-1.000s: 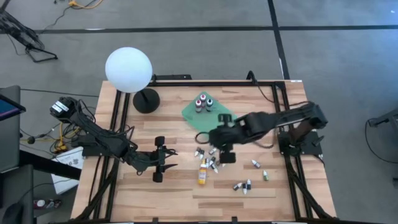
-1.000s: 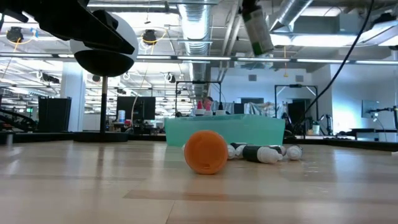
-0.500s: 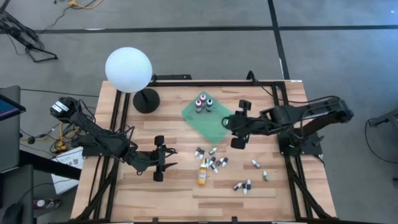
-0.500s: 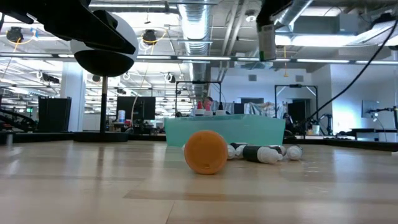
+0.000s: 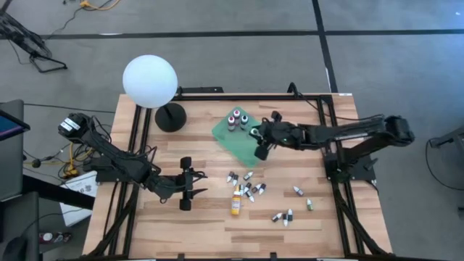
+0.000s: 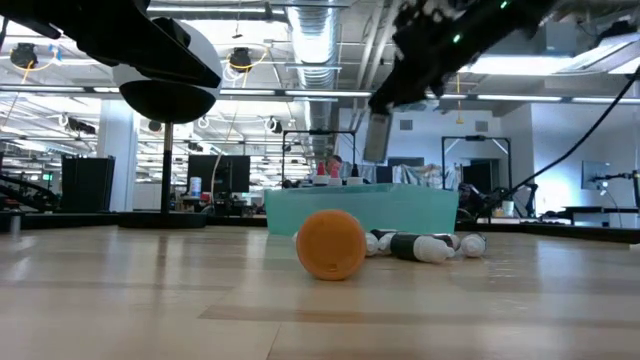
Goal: Pick & Place food coloring
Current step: Put the large green food coloring bottle into the green bin
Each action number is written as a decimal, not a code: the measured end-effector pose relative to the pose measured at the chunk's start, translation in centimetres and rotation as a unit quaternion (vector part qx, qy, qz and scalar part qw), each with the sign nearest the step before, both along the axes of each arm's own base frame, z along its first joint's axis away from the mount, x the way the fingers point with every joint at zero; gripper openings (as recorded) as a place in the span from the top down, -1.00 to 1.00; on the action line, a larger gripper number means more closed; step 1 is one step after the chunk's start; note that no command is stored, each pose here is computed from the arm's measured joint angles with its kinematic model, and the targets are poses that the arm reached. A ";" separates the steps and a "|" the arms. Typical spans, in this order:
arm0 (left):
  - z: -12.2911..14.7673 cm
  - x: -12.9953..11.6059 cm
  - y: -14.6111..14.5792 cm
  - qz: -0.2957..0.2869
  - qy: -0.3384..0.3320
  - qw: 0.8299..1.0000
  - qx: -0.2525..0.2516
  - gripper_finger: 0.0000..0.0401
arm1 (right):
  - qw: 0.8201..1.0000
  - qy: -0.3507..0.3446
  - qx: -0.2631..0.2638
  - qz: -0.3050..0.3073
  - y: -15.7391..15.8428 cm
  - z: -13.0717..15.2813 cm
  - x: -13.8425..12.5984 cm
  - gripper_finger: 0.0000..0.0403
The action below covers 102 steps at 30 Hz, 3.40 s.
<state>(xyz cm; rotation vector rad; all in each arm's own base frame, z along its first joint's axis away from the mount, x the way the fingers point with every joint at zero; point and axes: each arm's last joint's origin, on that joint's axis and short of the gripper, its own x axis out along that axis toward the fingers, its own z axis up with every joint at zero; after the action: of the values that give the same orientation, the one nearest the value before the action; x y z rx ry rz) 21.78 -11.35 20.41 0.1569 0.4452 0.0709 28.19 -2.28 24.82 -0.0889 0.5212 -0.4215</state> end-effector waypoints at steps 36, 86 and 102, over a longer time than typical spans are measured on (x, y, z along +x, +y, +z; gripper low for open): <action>0.0 0.1 0.3 0.007 0.002 1.000 0.002 0.03 | 0.998 0.037 0.034 -0.047 -5.1 -6.9 6.9 0.40; -0.1 0.1 0.3 0.010 0.004 1.000 0.009 0.03 | 0.998 0.054 0.002 -0.036 -6.3 -8.2 7.3 0.40; -0.1 0.1 0.3 0.010 0.003 1.000 0.009 0.03 | 0.998 0.054 0.001 -0.039 -6.5 -8.1 7.3 0.21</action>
<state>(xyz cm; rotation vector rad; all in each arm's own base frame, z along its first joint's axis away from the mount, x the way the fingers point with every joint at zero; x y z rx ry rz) 21.87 -11.02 20.34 0.1699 0.4524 0.0947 35.46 -8.77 16.69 -0.0895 0.6320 -0.4938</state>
